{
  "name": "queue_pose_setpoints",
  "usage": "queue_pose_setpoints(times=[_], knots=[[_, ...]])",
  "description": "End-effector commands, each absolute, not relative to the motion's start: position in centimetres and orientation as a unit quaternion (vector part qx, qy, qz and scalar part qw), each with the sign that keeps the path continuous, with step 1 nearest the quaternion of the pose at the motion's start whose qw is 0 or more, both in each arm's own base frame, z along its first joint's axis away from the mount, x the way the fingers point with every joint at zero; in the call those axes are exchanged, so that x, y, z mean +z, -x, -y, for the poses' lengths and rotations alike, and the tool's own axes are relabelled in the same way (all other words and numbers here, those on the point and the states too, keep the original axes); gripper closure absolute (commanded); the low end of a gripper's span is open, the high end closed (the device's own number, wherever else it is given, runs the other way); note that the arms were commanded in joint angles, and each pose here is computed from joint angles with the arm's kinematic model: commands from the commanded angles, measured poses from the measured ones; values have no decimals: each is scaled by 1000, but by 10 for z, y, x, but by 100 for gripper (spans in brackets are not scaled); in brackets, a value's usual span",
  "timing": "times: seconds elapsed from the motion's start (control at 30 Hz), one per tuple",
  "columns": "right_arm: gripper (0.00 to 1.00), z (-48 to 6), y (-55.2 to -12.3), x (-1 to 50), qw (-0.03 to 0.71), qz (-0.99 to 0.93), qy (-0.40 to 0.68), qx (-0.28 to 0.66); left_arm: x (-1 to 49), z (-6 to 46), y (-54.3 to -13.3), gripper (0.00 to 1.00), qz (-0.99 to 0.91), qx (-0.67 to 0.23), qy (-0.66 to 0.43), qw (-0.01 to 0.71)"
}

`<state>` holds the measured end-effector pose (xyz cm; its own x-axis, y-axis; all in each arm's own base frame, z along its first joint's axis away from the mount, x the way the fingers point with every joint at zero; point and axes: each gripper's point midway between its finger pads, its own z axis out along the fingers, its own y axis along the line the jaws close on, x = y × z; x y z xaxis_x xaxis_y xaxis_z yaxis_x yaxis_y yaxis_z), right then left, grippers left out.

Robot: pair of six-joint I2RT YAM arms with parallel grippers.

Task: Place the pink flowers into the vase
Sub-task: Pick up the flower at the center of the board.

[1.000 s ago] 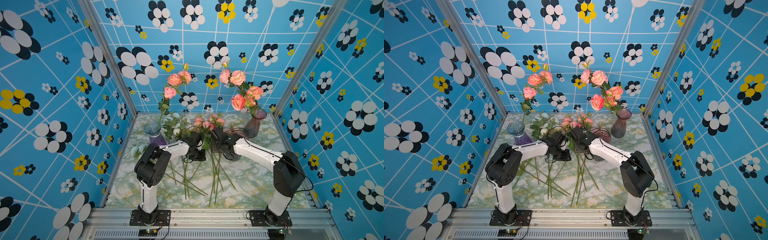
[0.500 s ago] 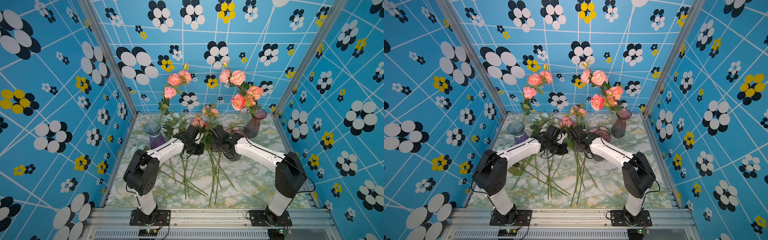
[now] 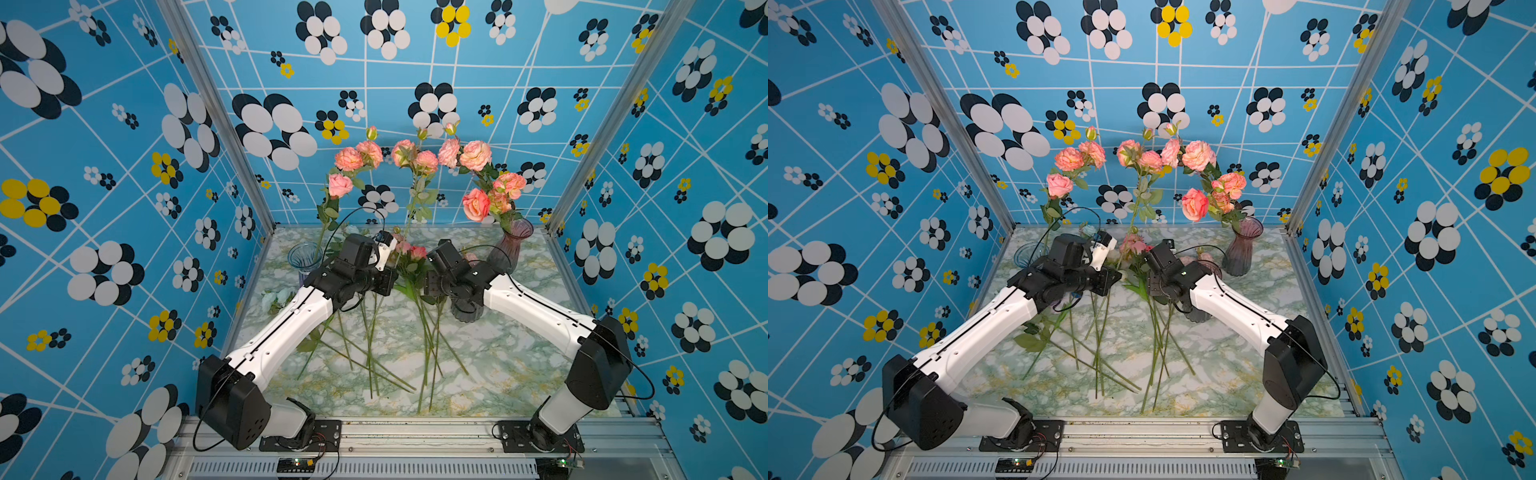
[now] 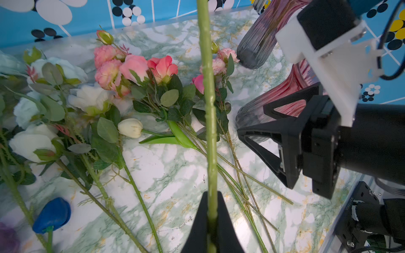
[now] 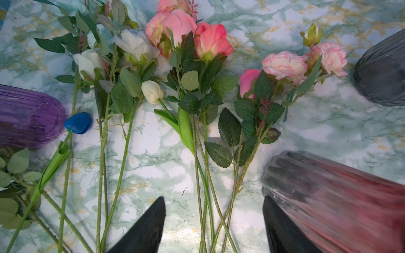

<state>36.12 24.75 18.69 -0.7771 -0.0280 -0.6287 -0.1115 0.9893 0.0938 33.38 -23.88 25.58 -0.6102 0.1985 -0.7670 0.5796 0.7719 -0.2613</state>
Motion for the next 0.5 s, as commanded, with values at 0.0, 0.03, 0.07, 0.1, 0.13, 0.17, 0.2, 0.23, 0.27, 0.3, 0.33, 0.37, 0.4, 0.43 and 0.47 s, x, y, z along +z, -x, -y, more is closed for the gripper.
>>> queue_pose_setpoints(times=[0.0, 0.03, 0.07, 0.1, 0.13, 0.17, 0.2, 0.23, 0.27, 0.3, 0.33, 0.37, 0.4, 0.43, 0.47], knots=[[28, -245, -360, 197, 334, -940, 43, 61, 258, 222, -327, 100, -856, -211, -250, 401], [28, -245, -360, 195, 332, -940, 44, 62, 261, 220, -325, 100, -854, -209, -250, 406], [28, -246, -360, 195, 332, -940, 44, 63, 264, 219, -323, 100, -849, -210, -256, 411], [27, -247, -360, 194, 331, -940, 45, 66, 269, 219, -321, 100, -843, -209, -260, 421], [27, -248, -361, 193, 330, -941, 45, 66, 276, 217, -320, 100, -838, -209, -259, 434], [27, -249, -361, 194, 329, -941, 45, 67, 284, 215, -319, 100, -829, -208, -258, 451], [27, -250, -361, 193, 328, -941, 46, 68, 294, 211, -319, 100, -818, -203, -256, 474], [27, -251, -362, 194, 329, -941, 47, 71, 302, 208, -320, 100, -810, -197, -253, 491], [26, -253, -363, 193, 328, -940, 48, 74, 311, 203, -321, 100, -802, -187, -249, 509], [26, -255, -363, 193, 327, -941, 50, 76, 318, 198, -323, 100, -796, -178, -247, 522], [26, -256, -363, 193, 326, -941, 50, 77, 324, 194, -324, 100, -792, -172, -245, 531], [26, -257, -364, 193, 326, -941, 51, 79, 333, 191, -324, 100, -786, -166, -246, 543], [25, -258, -365, 193, 326, -941, 52, 80, 341, 189, -324, 100, -778, -160, -246, 556], [25, -259, -365, 194, 326, -940, 53, 82, 348, 186, -324, 100, -771, -153, -245, 567], [25, -260, -365, 194, 326, -940, 55, 83, 357, 182, -325, 100, -761, -143, -242, 584]])
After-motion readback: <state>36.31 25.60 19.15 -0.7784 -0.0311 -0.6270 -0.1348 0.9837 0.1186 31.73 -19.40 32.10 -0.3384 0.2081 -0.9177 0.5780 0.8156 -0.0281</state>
